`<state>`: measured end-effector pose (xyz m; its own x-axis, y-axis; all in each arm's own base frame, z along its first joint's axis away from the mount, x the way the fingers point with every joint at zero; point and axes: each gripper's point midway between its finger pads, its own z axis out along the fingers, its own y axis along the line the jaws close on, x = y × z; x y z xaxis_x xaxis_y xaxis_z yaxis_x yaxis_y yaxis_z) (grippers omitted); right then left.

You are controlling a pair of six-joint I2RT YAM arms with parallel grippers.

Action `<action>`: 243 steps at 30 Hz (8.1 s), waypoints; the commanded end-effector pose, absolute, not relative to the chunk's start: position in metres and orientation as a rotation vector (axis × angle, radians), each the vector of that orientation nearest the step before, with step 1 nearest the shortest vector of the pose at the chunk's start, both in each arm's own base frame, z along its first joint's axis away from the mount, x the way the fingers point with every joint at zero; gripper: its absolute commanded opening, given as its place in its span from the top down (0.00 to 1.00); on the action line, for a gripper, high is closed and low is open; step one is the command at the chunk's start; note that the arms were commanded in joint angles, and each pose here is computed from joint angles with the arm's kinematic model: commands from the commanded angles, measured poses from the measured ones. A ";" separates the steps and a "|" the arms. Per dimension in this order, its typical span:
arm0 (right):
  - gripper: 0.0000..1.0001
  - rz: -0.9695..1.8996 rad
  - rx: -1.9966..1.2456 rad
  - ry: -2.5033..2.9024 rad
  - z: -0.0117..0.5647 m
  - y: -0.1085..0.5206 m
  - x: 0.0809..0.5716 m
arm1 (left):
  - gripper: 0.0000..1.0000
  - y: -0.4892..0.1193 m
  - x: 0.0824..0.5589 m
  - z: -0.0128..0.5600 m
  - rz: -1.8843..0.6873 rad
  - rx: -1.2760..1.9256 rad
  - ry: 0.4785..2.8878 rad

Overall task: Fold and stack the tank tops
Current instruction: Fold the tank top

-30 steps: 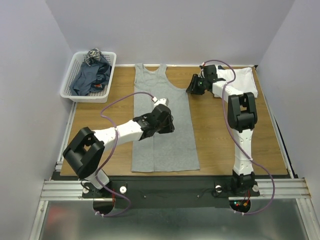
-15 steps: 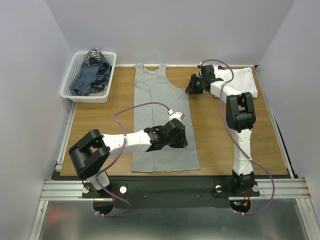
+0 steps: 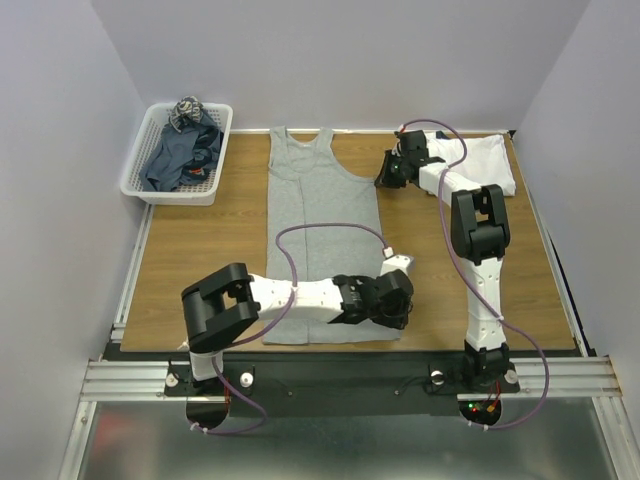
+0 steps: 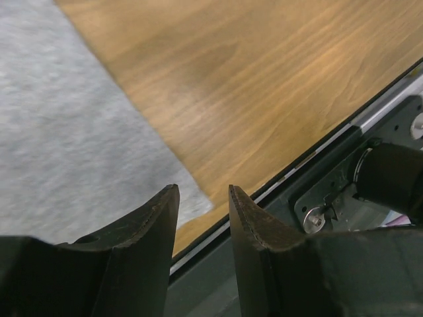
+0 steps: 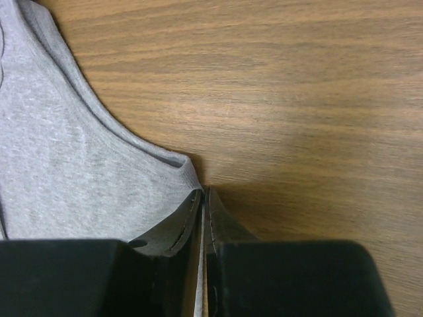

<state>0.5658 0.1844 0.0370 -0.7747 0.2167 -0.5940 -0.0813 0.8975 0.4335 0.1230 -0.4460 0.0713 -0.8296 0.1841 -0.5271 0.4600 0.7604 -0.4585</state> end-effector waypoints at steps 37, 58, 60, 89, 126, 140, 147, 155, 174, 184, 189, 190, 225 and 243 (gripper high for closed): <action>1.00 0.428 0.193 2.390 0.026 0.166 0.568 | 1.00 -0.471 0.088 0.059 -0.605 0.621 2.517; 1.00 0.378 0.414 2.342 0.044 0.117 0.565 | 1.00 -0.454 0.085 0.099 -0.860 0.515 2.409; 1.00 0.427 0.400 2.335 0.050 0.123 0.566 | 1.00 -0.447 0.085 0.094 -0.862 0.502 2.418; 0.69 0.597 0.139 2.286 0.063 0.194 0.575 | 1.00 -0.432 0.099 0.080 -0.942 0.395 2.474; 1.00 0.182 0.345 2.247 0.049 0.112 0.585 | 1.00 -0.484 0.084 0.104 -1.046 0.576 2.413; 1.00 0.260 0.389 2.223 0.074 0.100 0.579 | 1.00 -0.472 0.091 0.110 -1.074 0.475 2.399; 0.99 0.400 0.425 2.219 0.085 0.119 0.577 | 1.00 -0.435 0.092 0.103 -1.060 0.384 2.417; 0.99 0.468 0.453 2.204 0.094 0.143 0.577 | 1.00 -0.405 0.091 0.092 -1.053 0.309 2.432; 1.00 0.433 0.571 2.052 0.154 0.152 0.573 | 1.00 -0.371 0.090 0.082 -1.059 0.196 2.443; 0.99 0.465 0.484 2.091 0.136 0.200 0.579 | 1.00 -0.354 0.086 0.072 -1.052 0.136 2.468; 0.99 0.472 0.465 2.097 0.130 0.216 0.581 | 1.00 -0.347 0.085 0.068 -1.047 0.113 2.475; 0.99 0.471 0.460 2.096 0.129 0.220 0.583 | 1.00 -0.345 0.086 0.067 -1.044 0.105 2.478; 0.98 0.537 0.383 2.109 0.108 0.290 0.592 | 1.00 -0.301 0.081 0.049 -0.915 -0.060 2.561; 0.83 0.571 0.354 2.113 0.106 0.307 0.592 | 0.90 -0.296 0.085 0.052 -0.892 -0.079 2.549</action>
